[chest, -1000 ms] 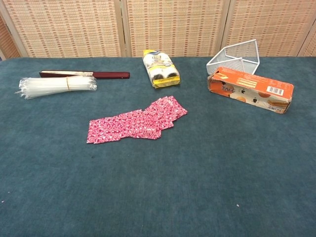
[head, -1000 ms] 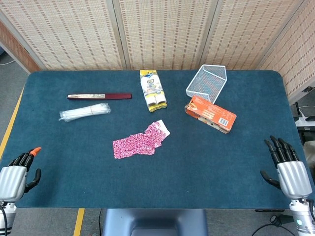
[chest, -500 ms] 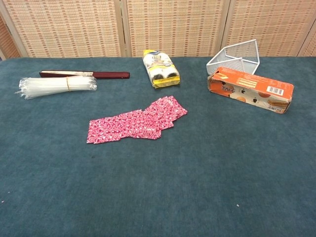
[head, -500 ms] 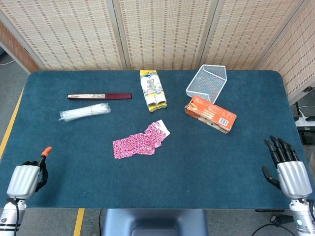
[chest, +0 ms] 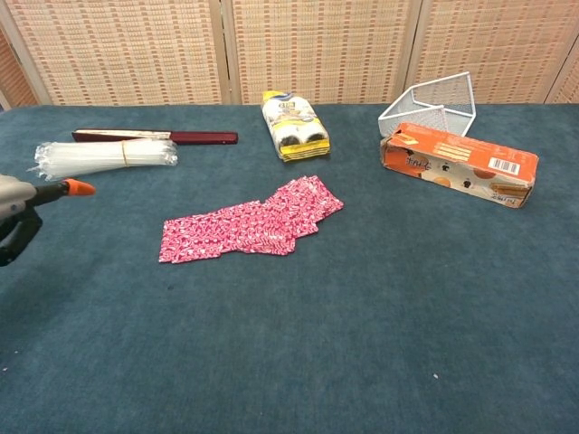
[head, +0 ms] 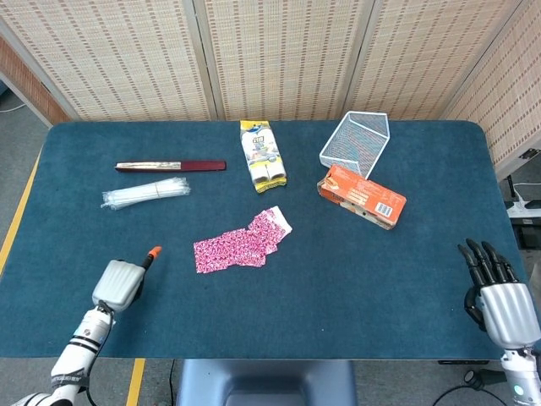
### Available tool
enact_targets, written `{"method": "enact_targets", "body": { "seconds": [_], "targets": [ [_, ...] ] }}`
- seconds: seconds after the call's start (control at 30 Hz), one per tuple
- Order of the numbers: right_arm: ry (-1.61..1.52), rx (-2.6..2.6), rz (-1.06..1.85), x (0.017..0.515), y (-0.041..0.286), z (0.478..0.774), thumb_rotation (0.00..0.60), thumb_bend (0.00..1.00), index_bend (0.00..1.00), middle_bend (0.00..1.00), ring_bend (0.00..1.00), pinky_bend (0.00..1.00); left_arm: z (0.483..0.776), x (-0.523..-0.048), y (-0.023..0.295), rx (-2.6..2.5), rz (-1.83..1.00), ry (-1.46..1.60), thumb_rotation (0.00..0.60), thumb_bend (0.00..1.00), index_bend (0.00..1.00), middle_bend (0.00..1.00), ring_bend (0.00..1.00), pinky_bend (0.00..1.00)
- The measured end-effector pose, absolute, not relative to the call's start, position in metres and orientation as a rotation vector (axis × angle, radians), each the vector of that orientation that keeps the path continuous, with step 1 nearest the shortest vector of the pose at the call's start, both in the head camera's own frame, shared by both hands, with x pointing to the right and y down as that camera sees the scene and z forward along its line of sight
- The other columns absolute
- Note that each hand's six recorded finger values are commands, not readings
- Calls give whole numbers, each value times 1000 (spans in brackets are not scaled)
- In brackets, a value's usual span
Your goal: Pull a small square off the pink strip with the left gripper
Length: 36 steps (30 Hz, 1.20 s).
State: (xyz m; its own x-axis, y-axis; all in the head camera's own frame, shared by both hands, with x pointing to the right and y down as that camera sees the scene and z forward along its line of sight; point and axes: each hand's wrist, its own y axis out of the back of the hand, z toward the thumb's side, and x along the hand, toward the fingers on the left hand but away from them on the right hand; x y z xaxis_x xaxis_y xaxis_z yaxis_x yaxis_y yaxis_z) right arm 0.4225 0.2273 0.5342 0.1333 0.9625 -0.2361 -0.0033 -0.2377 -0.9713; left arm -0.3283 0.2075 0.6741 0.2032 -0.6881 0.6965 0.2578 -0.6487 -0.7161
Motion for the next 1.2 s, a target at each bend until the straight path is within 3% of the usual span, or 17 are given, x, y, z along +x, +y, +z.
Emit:
{"method": "enact_targets", "body": {
  "seconds": [0.17,0.37,0.87,1.2],
  "targets": [
    [-1124,-1302,1050,423,237,494,600,993,308,450,329,571,689,-297,204,-1769,-1522,360,600,830,0,696,673,598],
    [-1201,-1249,934,423,249,480,600,1000,484,533,454,635,698,-276,201,-1793,-1502,323,600,830,0,696,676,600],
    [-1239,-1279,965,425,243,482,600,1000,488,536,455,635,699,-265,207,-1829,-1481,272,600,832,0,694,677,600],
    [-1179,-1328,1070,425,237,499,600,1000,491,536,469,641,715,-251,209,-1849,-1500,224,600,833,8,693,676,601]
  ]
}}
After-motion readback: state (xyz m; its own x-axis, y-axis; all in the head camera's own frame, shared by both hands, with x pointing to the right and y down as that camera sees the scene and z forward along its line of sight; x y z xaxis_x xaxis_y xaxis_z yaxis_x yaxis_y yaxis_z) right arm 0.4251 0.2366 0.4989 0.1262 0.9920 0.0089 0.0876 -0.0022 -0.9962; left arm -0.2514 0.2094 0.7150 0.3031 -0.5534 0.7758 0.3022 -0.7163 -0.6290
